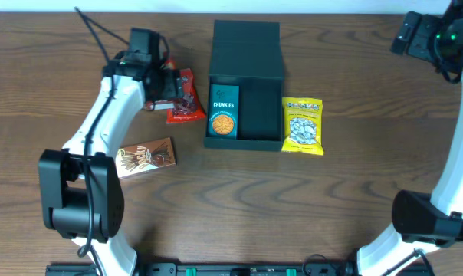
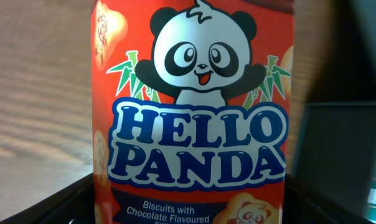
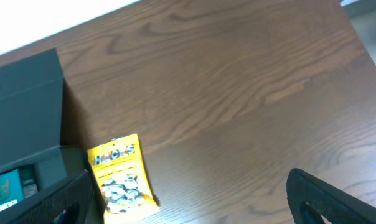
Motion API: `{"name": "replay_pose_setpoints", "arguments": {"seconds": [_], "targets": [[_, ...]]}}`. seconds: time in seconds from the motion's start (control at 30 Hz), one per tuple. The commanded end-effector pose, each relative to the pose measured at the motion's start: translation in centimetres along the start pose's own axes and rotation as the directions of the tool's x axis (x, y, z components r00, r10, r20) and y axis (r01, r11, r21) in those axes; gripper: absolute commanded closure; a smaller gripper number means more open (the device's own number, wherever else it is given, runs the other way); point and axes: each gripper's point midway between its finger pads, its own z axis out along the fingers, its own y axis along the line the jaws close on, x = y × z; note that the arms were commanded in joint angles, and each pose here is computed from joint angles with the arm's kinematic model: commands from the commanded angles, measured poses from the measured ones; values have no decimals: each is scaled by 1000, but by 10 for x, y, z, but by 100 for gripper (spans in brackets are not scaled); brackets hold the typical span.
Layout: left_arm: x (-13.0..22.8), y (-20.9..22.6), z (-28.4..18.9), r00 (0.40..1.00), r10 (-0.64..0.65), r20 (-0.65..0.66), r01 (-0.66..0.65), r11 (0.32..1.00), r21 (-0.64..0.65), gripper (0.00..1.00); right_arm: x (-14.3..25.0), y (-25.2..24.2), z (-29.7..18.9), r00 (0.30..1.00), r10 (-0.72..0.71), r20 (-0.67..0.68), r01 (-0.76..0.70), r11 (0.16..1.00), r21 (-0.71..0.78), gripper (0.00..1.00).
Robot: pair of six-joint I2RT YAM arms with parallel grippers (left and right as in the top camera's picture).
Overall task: Pack container
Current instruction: 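Carry the Hello Panda box into the green box and lower it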
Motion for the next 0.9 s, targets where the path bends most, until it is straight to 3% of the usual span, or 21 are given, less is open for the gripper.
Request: {"name": "replay_pose_setpoints", "arguments": {"seconds": [0.0,0.2,0.33,0.5,0.87], "targets": [[-8,-33,-8,997,78,28,-79,996,35,13,-1,-13,4,1000,11,-6,-11,1000,25,1],[6,-93,-19,982,183,43,-186,978,98,13,-4,-33,5,999,53,-5,-53,997,52,1],[26,-124,-23,984,178,16,-178,974,141,10,-5,-41,6,997,71,-5,-71,996,59,1],[46,-155,-27,985,173,-9,-168,967,189,14,-5,-43,6,997,76,-6,-76,995,60,1],[48,-165,-29,982,187,8,-185,963,195,14,-3,-40,6,997,76,-18,-75,996,41,1]]}}
